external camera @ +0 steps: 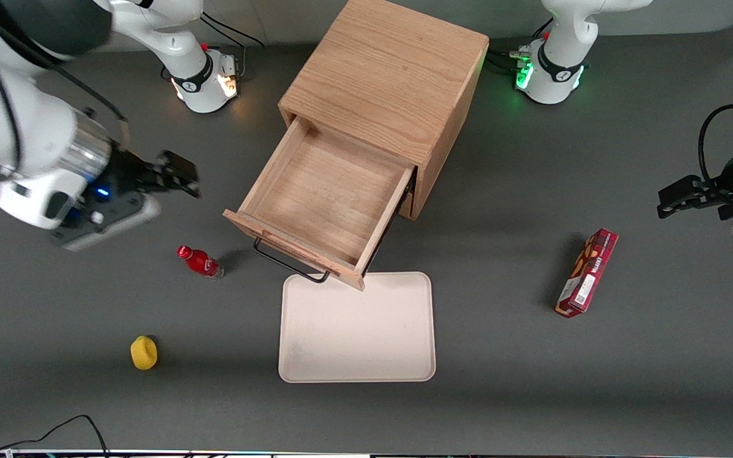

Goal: Open upper drawer

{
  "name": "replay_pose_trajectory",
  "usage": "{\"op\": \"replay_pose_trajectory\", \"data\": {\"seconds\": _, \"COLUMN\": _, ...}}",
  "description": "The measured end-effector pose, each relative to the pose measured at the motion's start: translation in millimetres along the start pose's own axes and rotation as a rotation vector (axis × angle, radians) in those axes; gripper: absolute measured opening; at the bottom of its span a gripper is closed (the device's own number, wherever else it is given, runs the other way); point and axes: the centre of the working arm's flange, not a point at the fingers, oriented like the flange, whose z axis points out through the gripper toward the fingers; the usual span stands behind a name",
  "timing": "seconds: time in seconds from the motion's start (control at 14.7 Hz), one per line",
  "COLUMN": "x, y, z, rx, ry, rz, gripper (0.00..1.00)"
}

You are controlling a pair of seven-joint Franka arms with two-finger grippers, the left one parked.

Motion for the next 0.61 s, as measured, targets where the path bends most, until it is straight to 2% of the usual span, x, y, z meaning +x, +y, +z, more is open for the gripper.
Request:
{"op": "replay_pose_trajectory", "data": {"seconds": 0.14, "x": -34.5, "y": 43.8, "z": -2.1, "rx": -0.021, "ry": -0.045, "rz": 0.101, "gripper": 1.0}}
{"op": "replay_pose_trajectory", "data": {"seconds": 0.2, "x": -51.3, "y": 59.4, "z": 1.9, "rx": -0.024, "ry": -0.053, "rz": 0.145, "gripper": 1.0}}
{"op": "replay_pose_trajectory", "data": {"seconds": 0.27, "x": -65.7, "y": 68.9, "z": 8.4, "rx": -0.027, "ry": -0.033, "rz": 0.186, "gripper": 1.0}}
{"op": "replay_pose_trajectory", "data": {"seconds": 0.41, "x": -93.7, "y": 75.8, "z": 28.3, "rx": -0.038, "ry": 0.035, "rz": 0.233, "gripper": 1.0}}
{"op": "replay_pose_trajectory", "data": {"seconds": 0.48, "x": -106.5, "y": 76.2, "z": 40.2, "rx": -0.044, "ry": 0.055, "rz": 0.243, "gripper": 1.0}}
{"op": "replay_pose_trajectory", "data": {"seconds": 0.61, "x": -120.6, "y": 76.4, "z": 52.6, "rx": -0.063, "ry": 0.071, "rz": 0.258, "gripper": 1.0}}
